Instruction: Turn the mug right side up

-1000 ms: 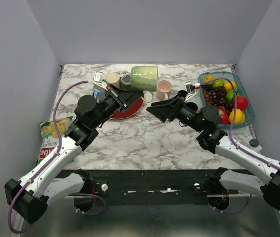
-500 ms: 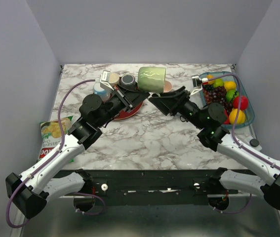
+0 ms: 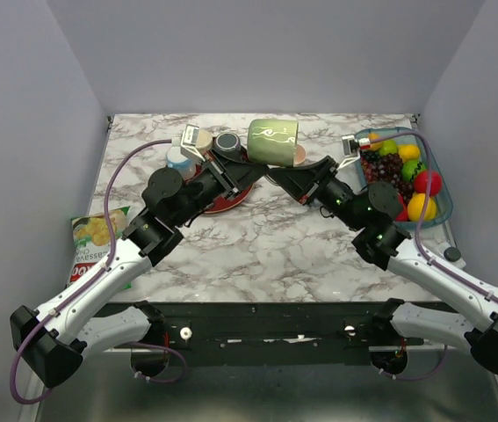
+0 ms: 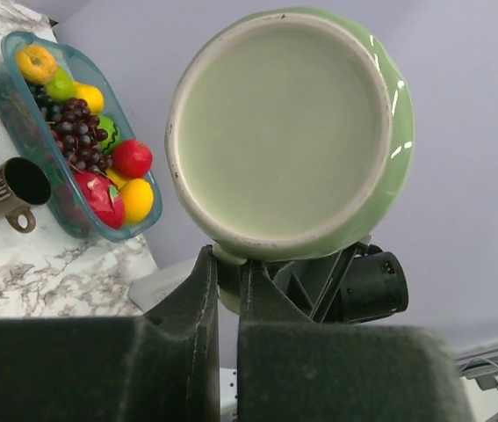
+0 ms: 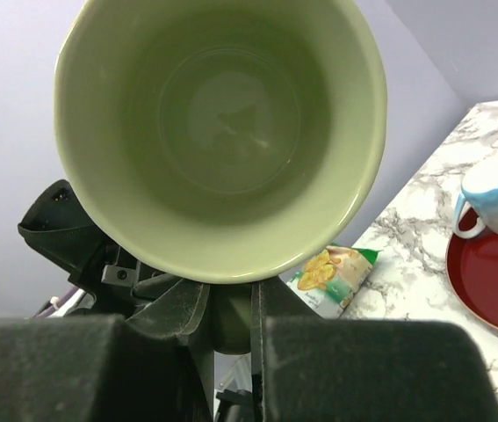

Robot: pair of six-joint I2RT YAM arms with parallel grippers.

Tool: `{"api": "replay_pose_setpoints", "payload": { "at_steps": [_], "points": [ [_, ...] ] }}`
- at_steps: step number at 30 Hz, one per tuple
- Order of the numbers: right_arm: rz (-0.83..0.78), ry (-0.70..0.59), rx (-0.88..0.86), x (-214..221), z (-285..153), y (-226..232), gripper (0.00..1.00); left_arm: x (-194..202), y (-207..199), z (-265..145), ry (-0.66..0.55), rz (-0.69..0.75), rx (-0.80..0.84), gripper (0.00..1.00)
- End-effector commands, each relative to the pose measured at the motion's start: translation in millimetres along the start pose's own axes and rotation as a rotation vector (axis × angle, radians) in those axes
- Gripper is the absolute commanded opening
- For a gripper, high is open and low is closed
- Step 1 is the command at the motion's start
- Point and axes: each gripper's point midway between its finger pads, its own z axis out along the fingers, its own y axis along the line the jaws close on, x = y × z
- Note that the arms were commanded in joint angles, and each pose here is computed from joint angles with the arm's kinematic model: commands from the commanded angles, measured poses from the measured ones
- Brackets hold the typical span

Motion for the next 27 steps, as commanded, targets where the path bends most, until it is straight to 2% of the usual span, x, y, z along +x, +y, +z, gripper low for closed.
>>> {"api": "replay_pose_setpoints", "payload": {
  "at_steps": [1, 4, 7, 10, 12, 17, 23, 25, 27],
  "points": [
    [-0.060, -0.046, 0.102, -14.5, -5.7, -10.0, 0.01, -15.6, -48.7, -7.0, -0.051, 0.106, 0.156, 0.51],
    [-0.107, -0.041, 0.188, -16.4, -15.9, -23.2, 0.01, -10.3, -42.6, -10.2, -0.025, 0.167, 0.139, 0.73],
    [-0.171, -0.041, 0.320, -19.5, -32.3, -45.5, 0.01, -0.1, -16.1, -15.8, 0.028, 0.284, 0.052, 0.87],
    [-0.246, -0.008, 0.449, -15.9, -52.1, -70.5, 0.01, 9.5, 19.5, -30.5, 0.078, 0.421, -0.052, 0.93],
    [-0.293, 0.003, 0.534, -14.5, -64.2, -88.9, 0.01, 6.9, 45.8, -43.1, 0.063, 0.498, -0.143, 0.95],
    [-0.353, 0.130, 0.713, 10.2, -80.3, -135.0, 0.01, 1.3, 100.8, -73.5, 0.053, 0.578, -0.372, 0.99],
    [-0.351, 0.236, 0.808, 36.2, -60.0, -172.1, 0.01, -8.8, 112.6, -84.4, 0.039, 0.625, -0.468, 0.99],
    [-0.359, 0.309, 0.911, 57.0, -46.8, -209.3, 0.01, -10.9, 117.5, -86.6, 0.044, 0.642, -0.498, 0.99],
    [-0.362, 0.326, 0.951, 61.4, -41.5, -220.9, 0.01, -12.6, 119.3, -87.7, 0.043, 0.654, -0.511, 0.99]
  ]
}}
